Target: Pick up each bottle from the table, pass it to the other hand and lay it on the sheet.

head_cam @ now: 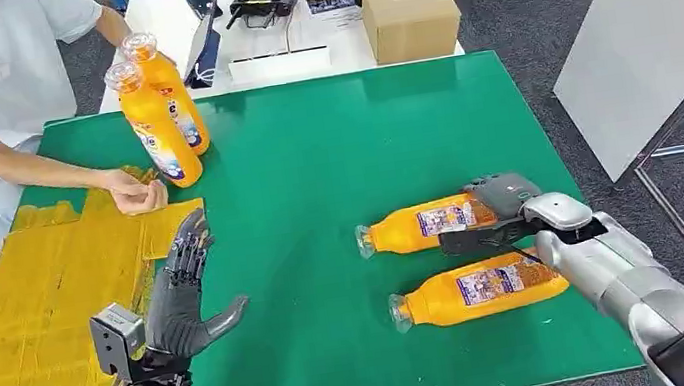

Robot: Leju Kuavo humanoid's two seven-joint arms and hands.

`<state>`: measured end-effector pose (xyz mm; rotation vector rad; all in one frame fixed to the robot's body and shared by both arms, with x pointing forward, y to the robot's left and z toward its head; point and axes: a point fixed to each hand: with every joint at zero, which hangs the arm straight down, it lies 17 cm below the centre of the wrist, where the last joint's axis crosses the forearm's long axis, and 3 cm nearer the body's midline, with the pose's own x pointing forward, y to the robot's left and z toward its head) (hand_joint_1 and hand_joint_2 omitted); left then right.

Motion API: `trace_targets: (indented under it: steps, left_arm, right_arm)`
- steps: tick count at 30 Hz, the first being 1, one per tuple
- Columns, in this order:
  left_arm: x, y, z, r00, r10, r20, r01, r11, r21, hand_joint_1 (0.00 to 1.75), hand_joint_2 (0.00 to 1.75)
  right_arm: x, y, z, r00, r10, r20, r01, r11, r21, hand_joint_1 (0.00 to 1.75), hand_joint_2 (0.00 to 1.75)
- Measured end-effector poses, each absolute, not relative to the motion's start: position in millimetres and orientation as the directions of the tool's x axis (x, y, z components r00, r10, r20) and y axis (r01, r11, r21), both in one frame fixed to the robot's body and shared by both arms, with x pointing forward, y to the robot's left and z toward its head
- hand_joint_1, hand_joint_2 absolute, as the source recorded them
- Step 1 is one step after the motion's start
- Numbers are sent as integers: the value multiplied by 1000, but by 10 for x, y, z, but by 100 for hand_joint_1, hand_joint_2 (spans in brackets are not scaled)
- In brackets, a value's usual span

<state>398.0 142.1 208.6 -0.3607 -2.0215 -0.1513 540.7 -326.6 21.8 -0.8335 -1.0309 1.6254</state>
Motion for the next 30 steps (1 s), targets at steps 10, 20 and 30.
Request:
trace_targets:
  steps: [10, 20, 30]
  left_arm:
    - [3938, 1414, 2081, -419, 185, 889, 320, 946, -46, 0, 175]
    - [3867, 1328, 2126, -387, 262, 884, 395, 913, -98, 0, 175]
    - [3817, 1178, 2175, -371, 293, 881, 441, 891, -110, 0, 175]
  right_arm:
    - [5379, -2992, 409, -226, 974, 27, -173, -13, -985, 175, 175]
    - [5332, -2766, 681, -224, 952, 210, -73, 198, -977, 175, 175]
    - [5103, -2270, 1361, -294, 749, 594, 66, 636, -769, 173, 175]
